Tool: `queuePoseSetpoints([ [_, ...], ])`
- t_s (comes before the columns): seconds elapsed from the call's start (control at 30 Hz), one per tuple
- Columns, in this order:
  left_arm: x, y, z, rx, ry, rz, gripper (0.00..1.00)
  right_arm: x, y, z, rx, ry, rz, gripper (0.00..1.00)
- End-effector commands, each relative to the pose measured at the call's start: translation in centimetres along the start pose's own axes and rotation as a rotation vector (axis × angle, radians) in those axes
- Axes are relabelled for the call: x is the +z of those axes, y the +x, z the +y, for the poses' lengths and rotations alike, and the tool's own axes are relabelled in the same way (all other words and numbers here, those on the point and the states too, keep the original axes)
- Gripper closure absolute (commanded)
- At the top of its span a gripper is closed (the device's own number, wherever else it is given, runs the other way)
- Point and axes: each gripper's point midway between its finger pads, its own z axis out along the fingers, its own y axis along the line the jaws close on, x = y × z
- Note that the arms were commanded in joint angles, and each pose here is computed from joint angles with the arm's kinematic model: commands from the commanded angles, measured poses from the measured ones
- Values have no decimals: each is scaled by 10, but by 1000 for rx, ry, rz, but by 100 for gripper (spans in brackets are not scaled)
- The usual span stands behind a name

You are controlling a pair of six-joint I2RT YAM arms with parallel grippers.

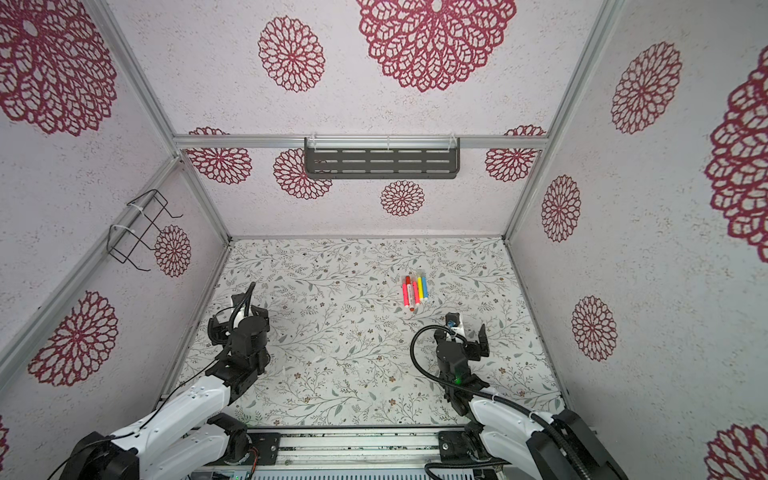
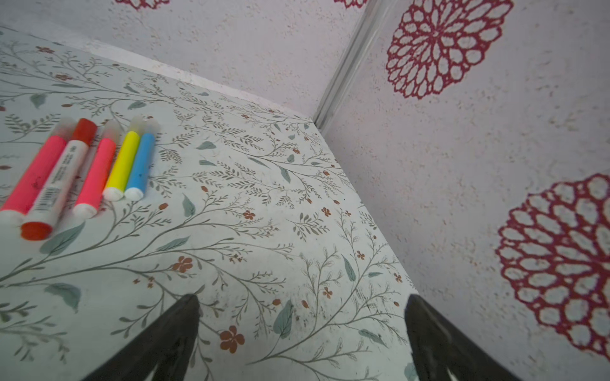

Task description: Insert the pens into the pen caps

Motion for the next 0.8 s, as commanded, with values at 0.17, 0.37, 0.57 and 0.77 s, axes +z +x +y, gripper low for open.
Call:
queuePoseSetpoints([
  [0.17, 10, 21, -19, 28, 93, 87, 3, 5, -2, -11, 133, 16, 37, 2],
  [0.37, -3, 21, -13, 44, 65, 56, 3, 9, 8, -34, 234, 56, 63, 2],
  [0.57, -22, 17, 24, -101, 17, -37, 3, 9, 16, -55, 330, 88, 72, 1],
  [0.77, -36, 16, 54, -269, 13, -150, 3, 6, 16, -72, 405, 132, 14, 1],
])
